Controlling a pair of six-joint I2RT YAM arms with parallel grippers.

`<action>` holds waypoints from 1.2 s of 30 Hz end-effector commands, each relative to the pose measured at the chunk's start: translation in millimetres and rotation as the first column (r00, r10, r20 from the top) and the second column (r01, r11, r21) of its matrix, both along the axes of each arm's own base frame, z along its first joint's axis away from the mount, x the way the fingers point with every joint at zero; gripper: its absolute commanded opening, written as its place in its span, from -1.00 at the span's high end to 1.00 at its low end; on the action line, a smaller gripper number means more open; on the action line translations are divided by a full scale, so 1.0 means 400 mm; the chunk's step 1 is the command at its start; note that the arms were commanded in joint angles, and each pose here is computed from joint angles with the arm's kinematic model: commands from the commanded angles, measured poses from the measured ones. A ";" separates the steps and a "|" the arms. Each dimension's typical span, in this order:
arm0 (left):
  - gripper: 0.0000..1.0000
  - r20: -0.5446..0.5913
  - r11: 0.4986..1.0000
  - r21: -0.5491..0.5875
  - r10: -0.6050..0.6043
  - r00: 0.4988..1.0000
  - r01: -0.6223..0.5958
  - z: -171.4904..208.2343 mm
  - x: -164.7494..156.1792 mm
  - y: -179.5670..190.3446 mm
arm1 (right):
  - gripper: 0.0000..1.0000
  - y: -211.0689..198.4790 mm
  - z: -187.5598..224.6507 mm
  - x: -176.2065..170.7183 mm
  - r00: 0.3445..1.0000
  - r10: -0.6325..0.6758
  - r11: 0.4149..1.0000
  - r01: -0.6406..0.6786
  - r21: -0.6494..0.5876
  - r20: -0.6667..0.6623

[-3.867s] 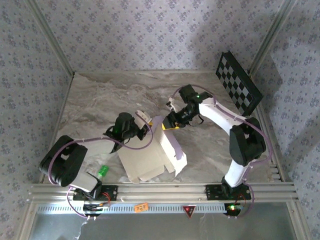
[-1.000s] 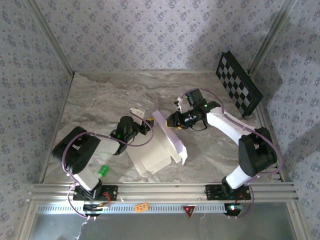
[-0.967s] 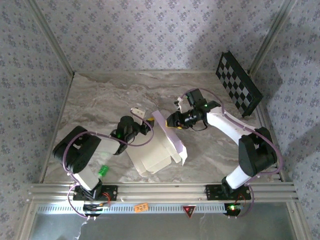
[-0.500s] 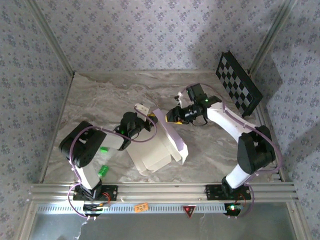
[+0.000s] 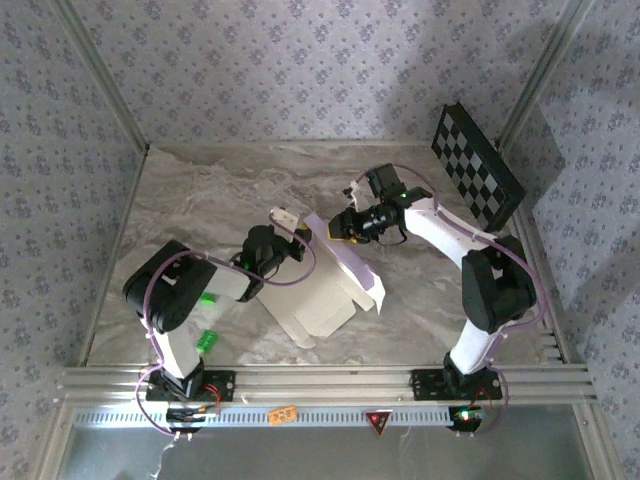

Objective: Fold the paper box

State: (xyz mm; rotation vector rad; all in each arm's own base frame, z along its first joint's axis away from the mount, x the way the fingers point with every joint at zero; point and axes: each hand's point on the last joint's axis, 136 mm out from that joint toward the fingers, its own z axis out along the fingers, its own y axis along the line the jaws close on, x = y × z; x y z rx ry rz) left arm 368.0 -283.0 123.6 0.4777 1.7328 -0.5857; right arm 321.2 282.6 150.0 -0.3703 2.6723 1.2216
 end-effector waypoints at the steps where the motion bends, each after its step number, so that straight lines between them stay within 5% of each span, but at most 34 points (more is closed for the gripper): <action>1: 1.00 0.026 0.999 0.031 0.031 0.999 -0.032 0.000 -0.014 -0.033 | 0.21 0.048 -0.012 -0.034 0.997 0.051 0.998 -0.049 0.036 -0.050; 8: 0.99 0.024 0.975 0.137 0.172 0.985 -0.174 -0.025 -0.002 -0.013 | 0.22 0.045 -0.017 -0.047 0.997 0.055 0.998 -0.053 0.037 -0.060; 14: 0.27 0.025 0.996 0.061 0.064 0.998 -0.065 -0.018 -0.027 -0.017 | 0.22 0.024 -0.023 -0.038 0.997 0.041 0.999 -0.039 0.028 -0.063; 21: -0.02 -0.036 0.999 0.050 0.019 0.999 -0.017 -0.057 -0.043 0.011 | 0.22 0.002 -0.022 -0.026 0.998 0.028 0.999 -0.027 0.024 -0.056; 29: 0.00 -0.106 0.999 0.037 -0.009 0.994 0.013 -0.119 -0.016 -0.005 | 0.22 0.004 -0.027 -0.024 0.998 0.028 0.999 -0.027 0.024 -0.064; 36: 0.38 -0.128 0.998 0.051 0.036 0.991 -0.030 -0.168 -0.004 0.008 | 0.23 0.008 -0.028 -0.024 0.997 0.032 0.999 -0.031 0.025 -0.066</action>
